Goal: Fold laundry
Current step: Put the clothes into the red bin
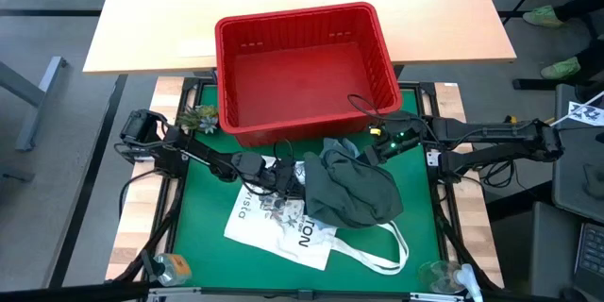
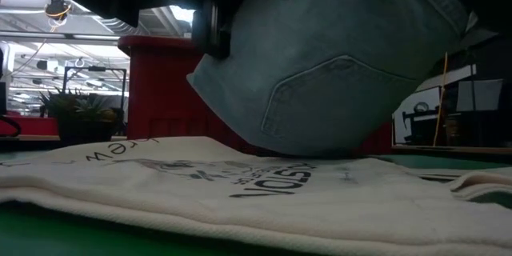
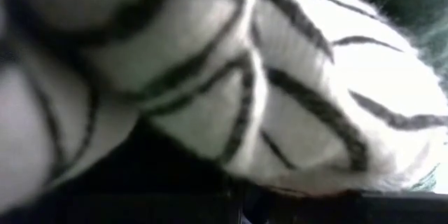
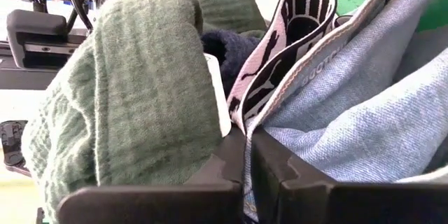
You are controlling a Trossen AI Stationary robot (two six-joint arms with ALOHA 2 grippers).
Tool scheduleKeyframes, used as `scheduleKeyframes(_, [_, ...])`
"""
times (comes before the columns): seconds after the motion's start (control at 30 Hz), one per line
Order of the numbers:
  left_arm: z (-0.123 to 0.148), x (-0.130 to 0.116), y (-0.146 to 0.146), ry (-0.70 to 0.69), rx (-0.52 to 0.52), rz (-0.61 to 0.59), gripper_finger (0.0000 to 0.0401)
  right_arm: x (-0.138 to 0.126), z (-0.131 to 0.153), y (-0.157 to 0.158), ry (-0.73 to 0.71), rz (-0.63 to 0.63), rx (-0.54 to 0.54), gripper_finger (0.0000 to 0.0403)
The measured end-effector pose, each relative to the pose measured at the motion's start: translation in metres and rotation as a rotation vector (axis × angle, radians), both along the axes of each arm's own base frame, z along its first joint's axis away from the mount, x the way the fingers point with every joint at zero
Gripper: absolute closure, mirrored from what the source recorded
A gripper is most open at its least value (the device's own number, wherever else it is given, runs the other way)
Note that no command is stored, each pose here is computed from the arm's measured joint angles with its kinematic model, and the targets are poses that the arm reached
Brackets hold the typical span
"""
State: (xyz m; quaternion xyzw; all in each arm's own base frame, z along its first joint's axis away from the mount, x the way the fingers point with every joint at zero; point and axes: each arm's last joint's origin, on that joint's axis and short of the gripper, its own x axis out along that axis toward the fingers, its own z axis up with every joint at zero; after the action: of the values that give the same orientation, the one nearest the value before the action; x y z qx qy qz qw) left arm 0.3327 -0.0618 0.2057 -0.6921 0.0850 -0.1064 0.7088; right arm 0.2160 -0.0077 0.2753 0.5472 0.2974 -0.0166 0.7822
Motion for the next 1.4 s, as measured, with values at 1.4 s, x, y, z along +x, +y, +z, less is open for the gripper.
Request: scheduleKeyframes(1.4, [0.028,0.014,-0.003,-0.099,0.025,-0.028,0.0378,0.005,0.009,0.018,-0.105,0.065,-0.011,0.0391])
